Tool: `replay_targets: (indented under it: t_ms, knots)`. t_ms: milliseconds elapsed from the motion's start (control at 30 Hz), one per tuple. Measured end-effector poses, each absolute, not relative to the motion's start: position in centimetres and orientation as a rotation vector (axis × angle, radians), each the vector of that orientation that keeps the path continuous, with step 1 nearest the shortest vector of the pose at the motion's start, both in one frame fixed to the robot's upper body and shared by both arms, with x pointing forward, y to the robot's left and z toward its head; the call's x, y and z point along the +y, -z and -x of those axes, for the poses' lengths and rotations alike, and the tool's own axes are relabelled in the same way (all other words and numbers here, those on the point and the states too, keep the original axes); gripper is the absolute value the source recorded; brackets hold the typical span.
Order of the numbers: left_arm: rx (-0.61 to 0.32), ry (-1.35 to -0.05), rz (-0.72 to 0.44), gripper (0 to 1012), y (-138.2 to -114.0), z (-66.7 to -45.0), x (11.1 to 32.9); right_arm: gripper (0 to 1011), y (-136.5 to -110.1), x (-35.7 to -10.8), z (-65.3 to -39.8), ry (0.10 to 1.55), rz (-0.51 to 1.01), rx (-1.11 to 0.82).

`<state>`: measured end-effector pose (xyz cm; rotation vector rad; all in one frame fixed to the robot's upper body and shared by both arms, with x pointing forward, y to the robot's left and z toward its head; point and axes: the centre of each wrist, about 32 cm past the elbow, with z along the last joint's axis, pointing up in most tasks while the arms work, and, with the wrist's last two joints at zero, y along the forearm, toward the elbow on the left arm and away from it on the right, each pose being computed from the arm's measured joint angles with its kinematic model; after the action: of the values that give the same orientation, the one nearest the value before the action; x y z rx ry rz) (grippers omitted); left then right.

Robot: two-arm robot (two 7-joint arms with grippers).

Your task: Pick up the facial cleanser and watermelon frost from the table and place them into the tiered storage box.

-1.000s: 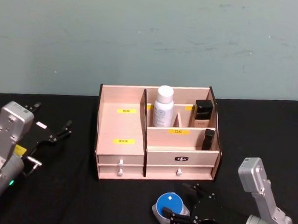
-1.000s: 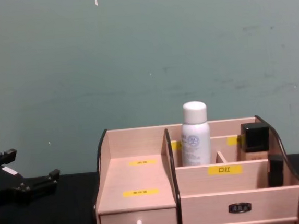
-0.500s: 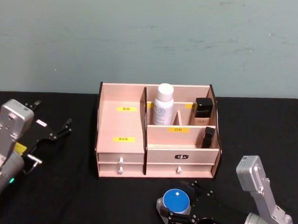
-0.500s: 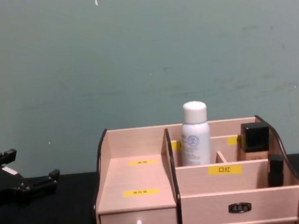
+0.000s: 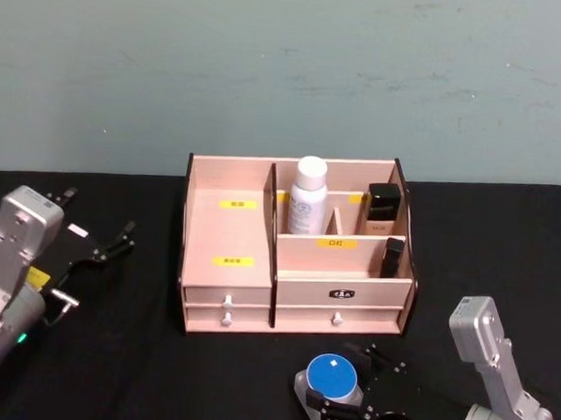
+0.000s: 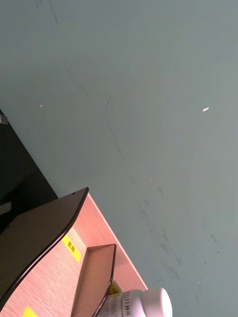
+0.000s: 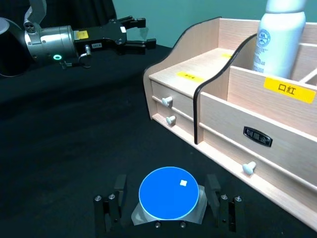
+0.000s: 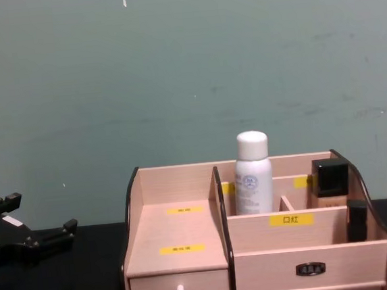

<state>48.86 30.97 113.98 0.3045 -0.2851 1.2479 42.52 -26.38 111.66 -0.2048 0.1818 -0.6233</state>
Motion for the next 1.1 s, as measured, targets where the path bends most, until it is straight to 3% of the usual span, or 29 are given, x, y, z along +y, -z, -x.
replay_targets:
  t_ms: [1100]
  knots:
    - [-0.285, -1.248, -0.304, 1010, -114.0, -48.9, 31.0, 1000, -110.6, -25.9, -43.3, 0.616, 0.201, 0.215]
